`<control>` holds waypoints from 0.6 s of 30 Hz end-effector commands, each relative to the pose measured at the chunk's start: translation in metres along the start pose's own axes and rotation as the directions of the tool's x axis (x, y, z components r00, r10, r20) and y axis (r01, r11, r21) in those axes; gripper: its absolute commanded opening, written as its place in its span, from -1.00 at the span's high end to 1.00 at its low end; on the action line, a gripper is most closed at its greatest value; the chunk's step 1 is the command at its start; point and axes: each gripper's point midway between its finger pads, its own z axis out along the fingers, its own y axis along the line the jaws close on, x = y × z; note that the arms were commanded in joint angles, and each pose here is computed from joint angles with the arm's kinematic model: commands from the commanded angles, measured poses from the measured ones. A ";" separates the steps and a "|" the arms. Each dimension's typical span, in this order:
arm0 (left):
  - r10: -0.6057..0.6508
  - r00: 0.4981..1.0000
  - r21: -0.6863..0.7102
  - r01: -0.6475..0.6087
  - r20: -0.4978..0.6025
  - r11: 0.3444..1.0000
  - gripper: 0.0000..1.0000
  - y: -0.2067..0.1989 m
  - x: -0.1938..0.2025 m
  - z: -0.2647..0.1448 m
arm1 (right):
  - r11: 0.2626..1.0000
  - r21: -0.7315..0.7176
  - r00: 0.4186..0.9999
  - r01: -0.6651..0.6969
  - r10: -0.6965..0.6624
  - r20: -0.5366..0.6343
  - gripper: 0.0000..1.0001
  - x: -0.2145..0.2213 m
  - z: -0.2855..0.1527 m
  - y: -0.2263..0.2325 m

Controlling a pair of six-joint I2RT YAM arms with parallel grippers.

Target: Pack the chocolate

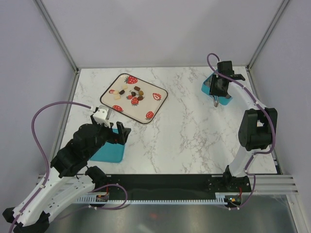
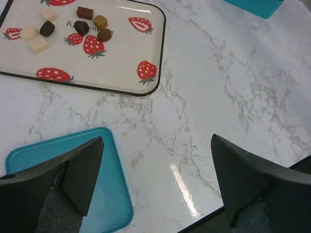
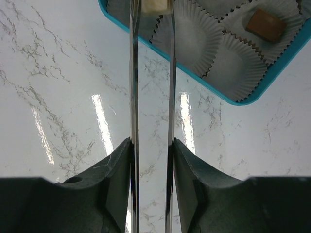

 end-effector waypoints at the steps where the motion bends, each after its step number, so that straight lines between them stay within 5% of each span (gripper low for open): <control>1: 0.027 0.999 -0.024 -0.026 0.043 0.999 -0.99 0.005 -0.010 0.001 | 1.000 -0.025 0.998 -0.012 0.013 0.062 0.10 -0.021 -0.006 0.005; 18: 0.027 0.998 -0.008 -0.026 0.062 1.000 -0.99 0.003 -0.013 -0.004 | 0.994 -0.105 0.986 -0.012 0.029 0.163 0.03 -0.066 -0.052 0.021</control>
